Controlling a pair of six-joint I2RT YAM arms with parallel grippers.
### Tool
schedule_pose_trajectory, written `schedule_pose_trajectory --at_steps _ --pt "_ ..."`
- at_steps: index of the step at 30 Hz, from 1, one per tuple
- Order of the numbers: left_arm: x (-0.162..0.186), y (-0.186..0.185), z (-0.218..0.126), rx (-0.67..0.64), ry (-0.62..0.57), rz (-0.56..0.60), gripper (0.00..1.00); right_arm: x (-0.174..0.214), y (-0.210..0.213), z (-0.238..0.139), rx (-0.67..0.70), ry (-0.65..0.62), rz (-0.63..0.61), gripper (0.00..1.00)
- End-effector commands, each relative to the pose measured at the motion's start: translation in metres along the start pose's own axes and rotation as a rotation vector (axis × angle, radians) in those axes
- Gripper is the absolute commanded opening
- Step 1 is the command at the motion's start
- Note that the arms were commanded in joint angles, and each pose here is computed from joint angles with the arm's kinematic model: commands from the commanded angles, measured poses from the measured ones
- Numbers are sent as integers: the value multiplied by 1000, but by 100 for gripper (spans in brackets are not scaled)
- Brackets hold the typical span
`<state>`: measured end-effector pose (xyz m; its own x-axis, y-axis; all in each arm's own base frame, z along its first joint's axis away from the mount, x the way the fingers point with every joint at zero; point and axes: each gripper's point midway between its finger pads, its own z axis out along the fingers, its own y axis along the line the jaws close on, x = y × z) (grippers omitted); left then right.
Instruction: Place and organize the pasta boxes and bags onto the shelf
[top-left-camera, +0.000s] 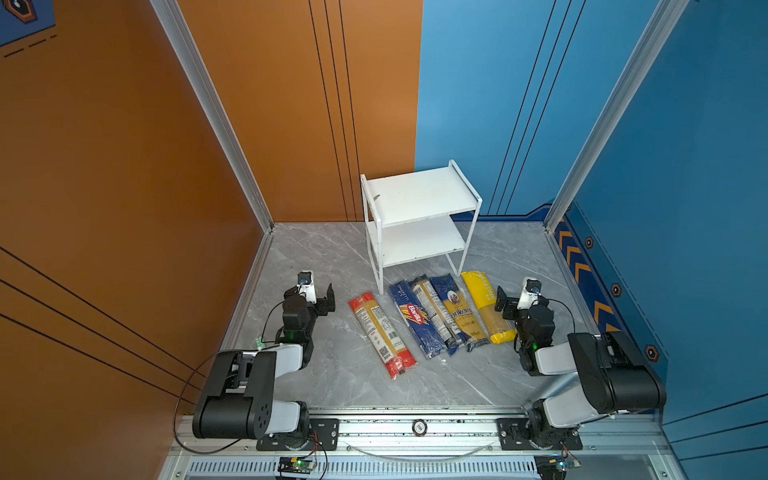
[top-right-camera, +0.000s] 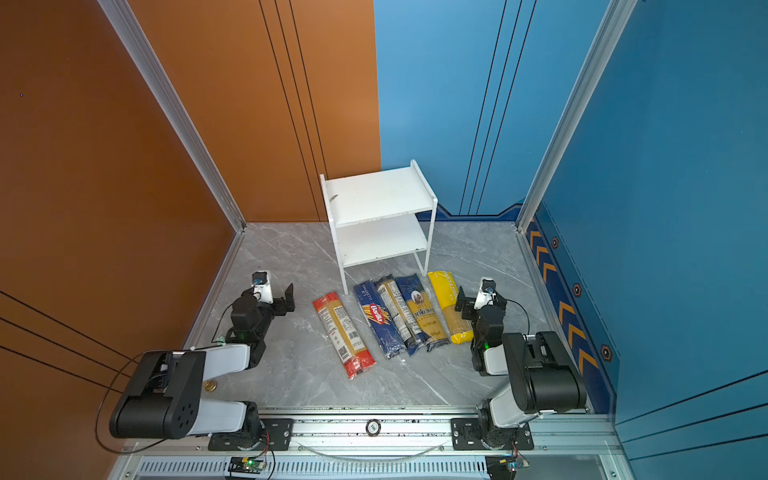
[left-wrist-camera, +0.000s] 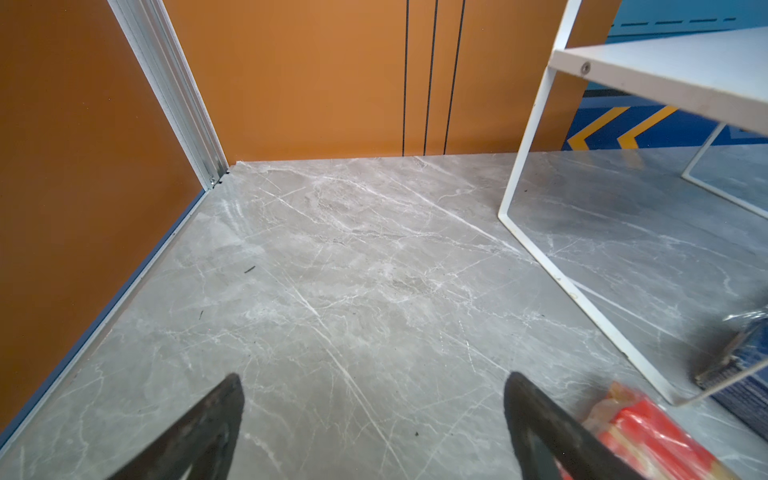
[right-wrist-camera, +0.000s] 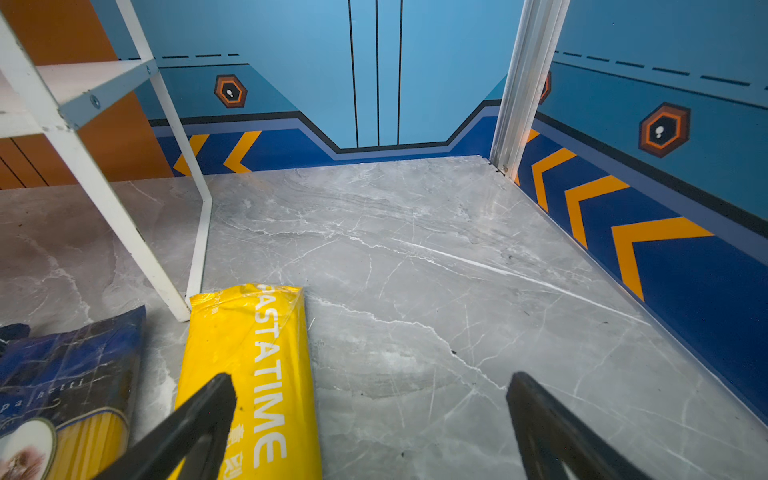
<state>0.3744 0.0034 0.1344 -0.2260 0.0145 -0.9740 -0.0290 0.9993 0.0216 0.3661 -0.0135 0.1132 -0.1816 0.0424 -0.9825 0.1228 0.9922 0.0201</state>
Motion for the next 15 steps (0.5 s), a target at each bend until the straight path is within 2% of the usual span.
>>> schedule_pose_trajectory --at_steps 1,7,10,15 --pt "-14 -4 -10 17 -13 7 98 -11 -1 -2 2 11 3 100" --pt "-35 -20 -19 90 -50 -93 98 -33 12 -7 -65 100 -6 100" --pt "-32 -37 -22 141 -20 -78 98 -48 19 -16 -103 121 18 100" --pt "-35 -60 -34 183 13 -74 98 -71 35 -41 -196 83 74 100"
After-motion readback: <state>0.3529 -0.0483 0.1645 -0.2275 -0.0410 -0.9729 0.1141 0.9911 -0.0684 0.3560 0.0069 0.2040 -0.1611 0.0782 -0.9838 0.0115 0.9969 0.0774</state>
